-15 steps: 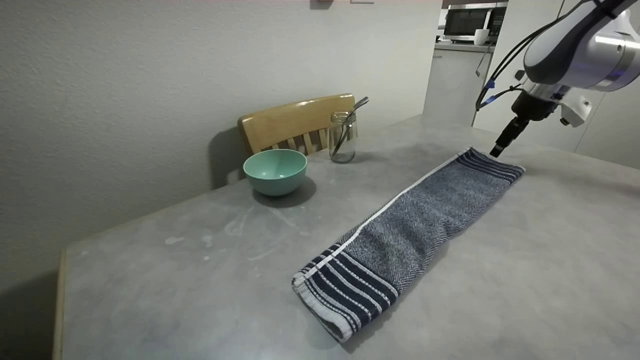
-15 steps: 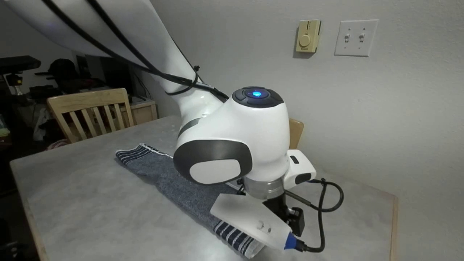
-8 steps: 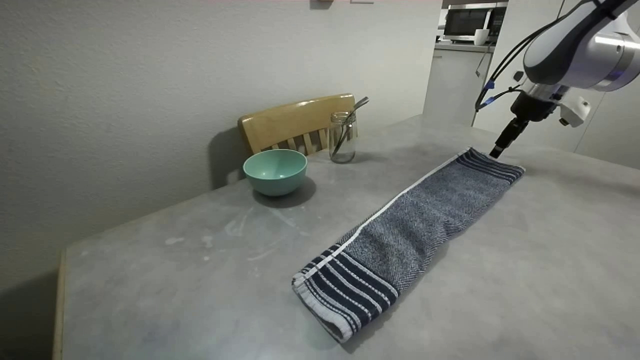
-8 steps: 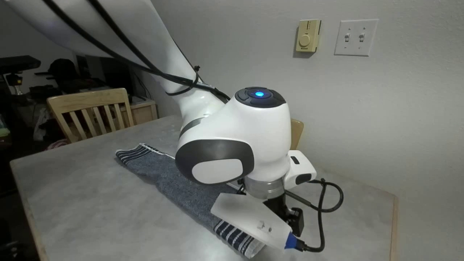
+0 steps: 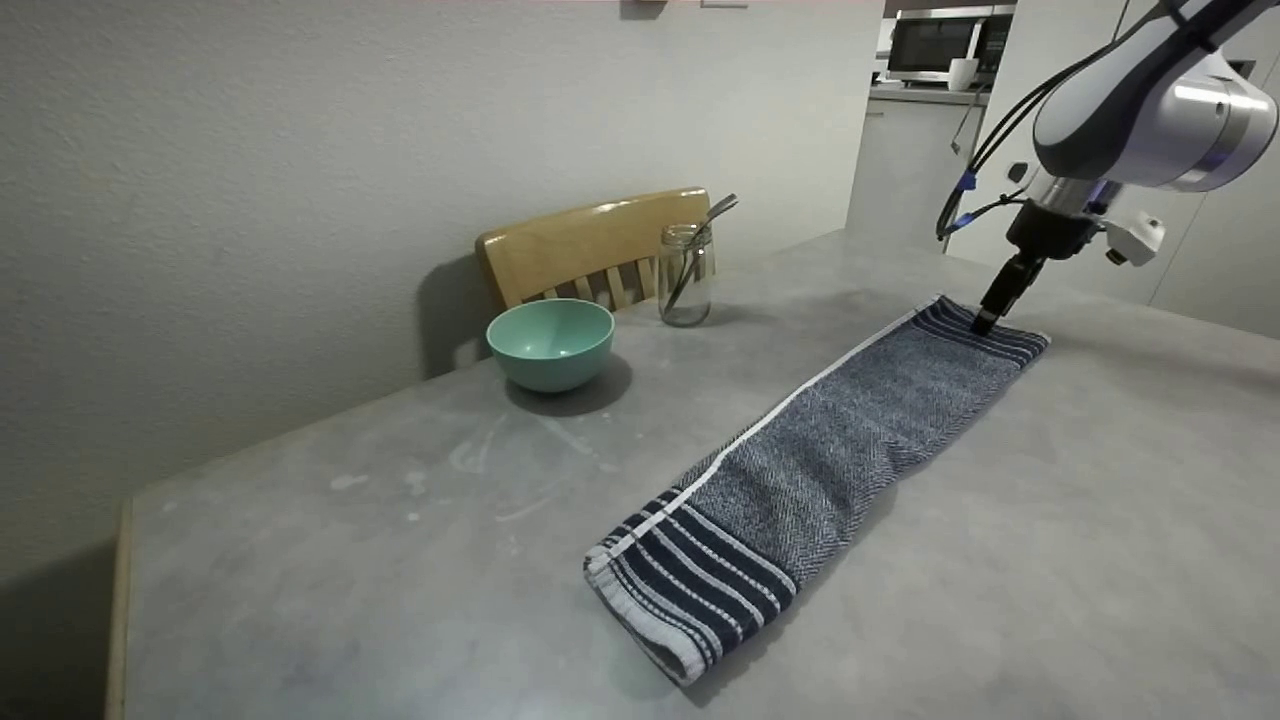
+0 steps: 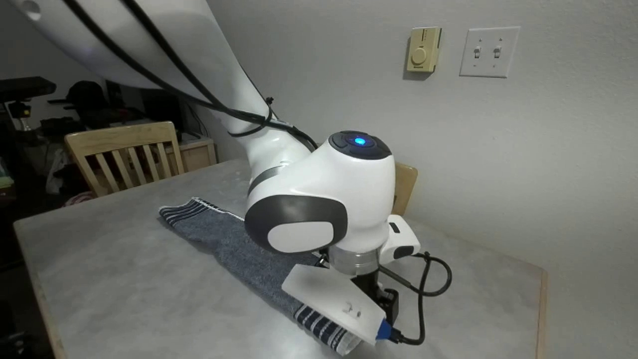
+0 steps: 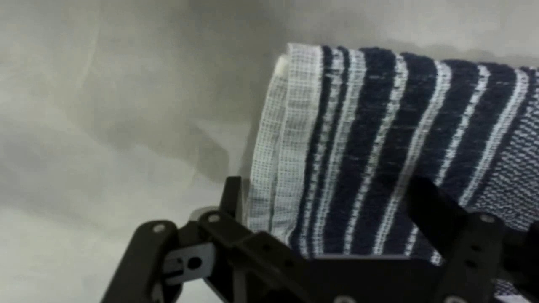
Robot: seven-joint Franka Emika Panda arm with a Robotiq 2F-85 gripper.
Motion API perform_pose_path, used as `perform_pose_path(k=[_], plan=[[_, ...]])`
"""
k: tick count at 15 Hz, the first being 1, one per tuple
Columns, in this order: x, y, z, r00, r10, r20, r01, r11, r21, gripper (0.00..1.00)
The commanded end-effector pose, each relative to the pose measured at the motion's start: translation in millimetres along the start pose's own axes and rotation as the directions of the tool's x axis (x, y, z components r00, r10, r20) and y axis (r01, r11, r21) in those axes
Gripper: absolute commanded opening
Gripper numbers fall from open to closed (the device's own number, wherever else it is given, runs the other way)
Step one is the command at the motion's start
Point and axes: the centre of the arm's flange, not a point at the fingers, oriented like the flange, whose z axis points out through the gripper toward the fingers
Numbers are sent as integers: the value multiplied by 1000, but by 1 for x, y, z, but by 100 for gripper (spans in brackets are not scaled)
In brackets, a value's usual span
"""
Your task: Fold the towel in half
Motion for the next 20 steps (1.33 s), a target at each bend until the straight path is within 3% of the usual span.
perform_pose_path(k=[1,9,14,16,20], plan=[[5,7,18,999,28,24,-29,998,59,100],[5,19,14,998,60,31,-61,998,33,100],[7,20,25,997,63,34,-65,995,78,100],[7,20,27,997,67,39,-70,994,84,74],[13,23,24,998,57,35,-60,994,90,45]])
